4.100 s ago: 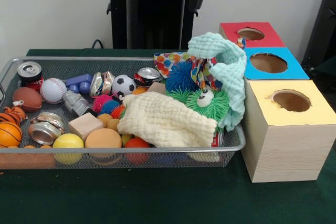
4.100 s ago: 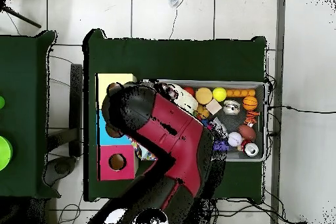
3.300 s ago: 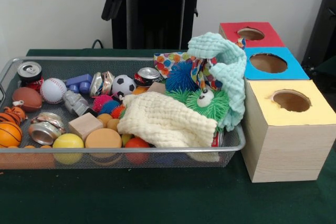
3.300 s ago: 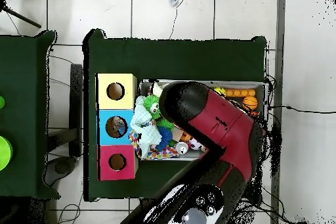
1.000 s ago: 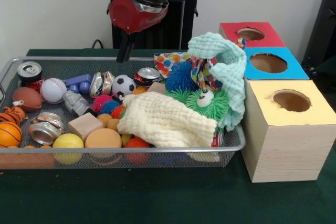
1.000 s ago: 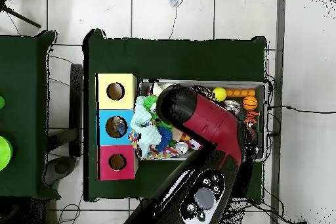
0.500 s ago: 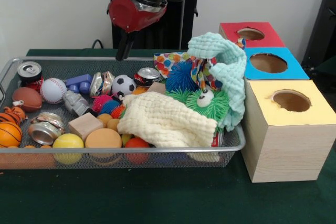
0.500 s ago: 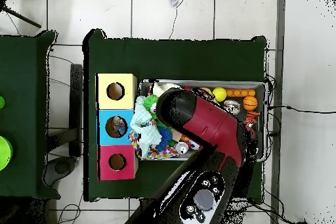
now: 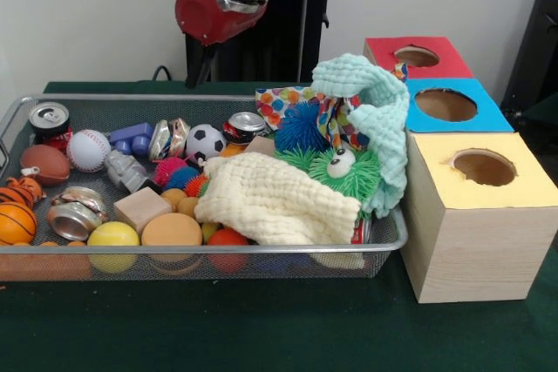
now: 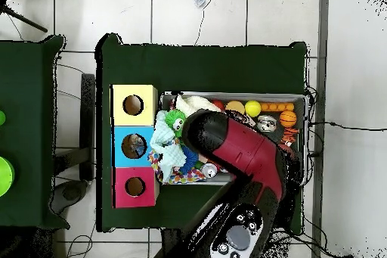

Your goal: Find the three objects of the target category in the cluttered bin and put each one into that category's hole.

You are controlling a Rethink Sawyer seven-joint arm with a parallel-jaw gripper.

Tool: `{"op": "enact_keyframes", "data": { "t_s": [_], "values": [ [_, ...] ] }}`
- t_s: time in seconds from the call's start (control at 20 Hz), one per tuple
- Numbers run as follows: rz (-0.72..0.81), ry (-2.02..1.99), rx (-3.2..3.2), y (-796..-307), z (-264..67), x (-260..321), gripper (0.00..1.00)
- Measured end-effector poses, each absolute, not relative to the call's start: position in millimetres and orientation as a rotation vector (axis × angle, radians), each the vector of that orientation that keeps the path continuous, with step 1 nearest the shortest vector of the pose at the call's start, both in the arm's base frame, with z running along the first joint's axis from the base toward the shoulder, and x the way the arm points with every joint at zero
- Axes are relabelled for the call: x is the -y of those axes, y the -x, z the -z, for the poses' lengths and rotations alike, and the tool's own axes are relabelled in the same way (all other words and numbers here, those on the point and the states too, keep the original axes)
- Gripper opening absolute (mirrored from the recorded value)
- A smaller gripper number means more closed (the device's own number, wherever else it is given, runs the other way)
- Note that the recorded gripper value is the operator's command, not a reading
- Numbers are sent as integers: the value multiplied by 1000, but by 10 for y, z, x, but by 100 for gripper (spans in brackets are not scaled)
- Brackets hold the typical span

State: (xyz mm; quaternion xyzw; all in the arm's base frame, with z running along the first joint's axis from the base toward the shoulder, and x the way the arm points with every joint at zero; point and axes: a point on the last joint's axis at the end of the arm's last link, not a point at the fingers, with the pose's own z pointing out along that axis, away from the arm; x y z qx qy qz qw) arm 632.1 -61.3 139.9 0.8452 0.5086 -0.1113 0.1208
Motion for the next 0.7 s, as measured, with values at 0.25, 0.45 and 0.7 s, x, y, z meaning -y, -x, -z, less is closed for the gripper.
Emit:
{"op": "enact_keyframes", "data": {
  "t_s": [0.25, 0.45, 0.7],
  "values": [
    [334, -2497, -1476, -6220, -1381, 662, 0],
    [313, -2543, -1466, -6168, -1305, 718, 0],
    [303, -2559, -1455, -6127, -1267, 756, 0]
  ]
}}
